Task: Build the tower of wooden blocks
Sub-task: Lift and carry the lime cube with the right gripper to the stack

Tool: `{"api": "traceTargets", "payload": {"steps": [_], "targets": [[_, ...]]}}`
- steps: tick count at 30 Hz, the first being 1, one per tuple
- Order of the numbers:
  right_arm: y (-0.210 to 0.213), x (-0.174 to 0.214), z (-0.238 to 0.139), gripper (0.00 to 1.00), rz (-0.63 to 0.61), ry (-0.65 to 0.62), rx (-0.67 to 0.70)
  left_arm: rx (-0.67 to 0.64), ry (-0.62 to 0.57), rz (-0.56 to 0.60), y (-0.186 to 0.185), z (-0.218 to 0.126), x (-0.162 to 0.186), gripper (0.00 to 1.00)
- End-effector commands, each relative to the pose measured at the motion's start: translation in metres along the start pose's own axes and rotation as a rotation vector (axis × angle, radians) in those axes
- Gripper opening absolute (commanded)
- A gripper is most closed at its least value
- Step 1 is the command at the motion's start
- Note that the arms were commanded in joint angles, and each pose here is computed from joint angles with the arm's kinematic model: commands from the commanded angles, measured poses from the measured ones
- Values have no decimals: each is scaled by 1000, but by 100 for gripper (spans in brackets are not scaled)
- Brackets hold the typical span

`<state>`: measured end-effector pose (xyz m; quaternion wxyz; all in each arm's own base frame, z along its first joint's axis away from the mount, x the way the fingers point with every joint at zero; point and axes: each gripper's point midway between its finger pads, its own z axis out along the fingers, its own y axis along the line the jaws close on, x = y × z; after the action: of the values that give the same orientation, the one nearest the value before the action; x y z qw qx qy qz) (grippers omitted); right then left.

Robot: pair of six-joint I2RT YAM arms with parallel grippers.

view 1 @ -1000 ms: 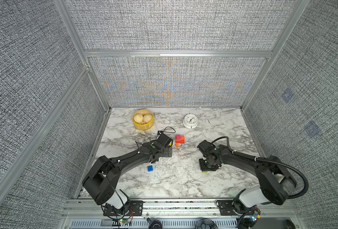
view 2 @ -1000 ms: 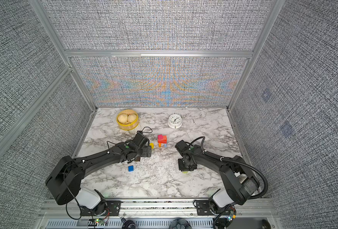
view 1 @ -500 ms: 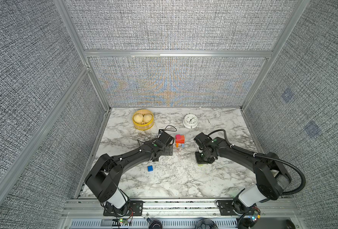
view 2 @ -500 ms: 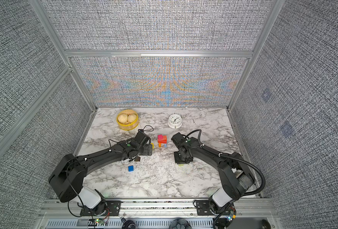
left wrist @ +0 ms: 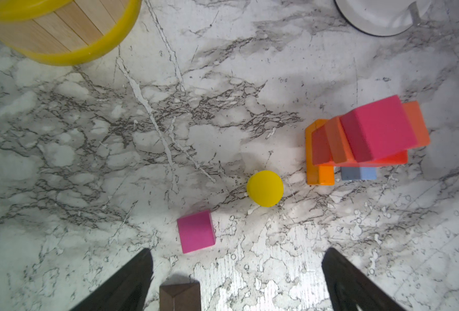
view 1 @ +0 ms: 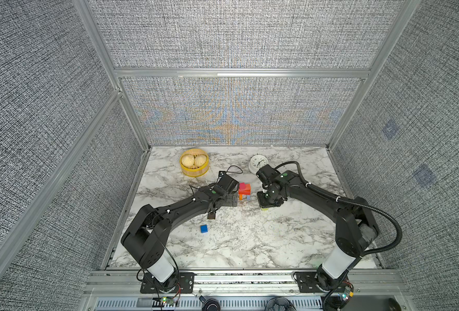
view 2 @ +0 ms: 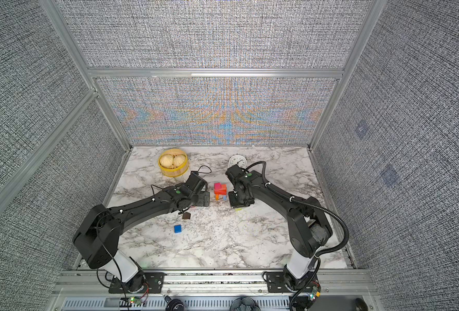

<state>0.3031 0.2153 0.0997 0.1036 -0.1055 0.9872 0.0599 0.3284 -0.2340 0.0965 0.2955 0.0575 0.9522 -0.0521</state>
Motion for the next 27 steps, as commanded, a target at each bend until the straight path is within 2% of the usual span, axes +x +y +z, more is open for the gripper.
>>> {"api": "traceTargets", "payload": {"steps": [1,12,27], "targets": [[-1,-6,-4,31,-23,19,13,1,1,12,2,1,-7,99],[8,-50,-7,30,-35,15,-7,31,-5,-27,10,9,-34,99],[21,-96,-5,31,-44,11,-44,29,-12,-87,31,16,-56,99]]}}
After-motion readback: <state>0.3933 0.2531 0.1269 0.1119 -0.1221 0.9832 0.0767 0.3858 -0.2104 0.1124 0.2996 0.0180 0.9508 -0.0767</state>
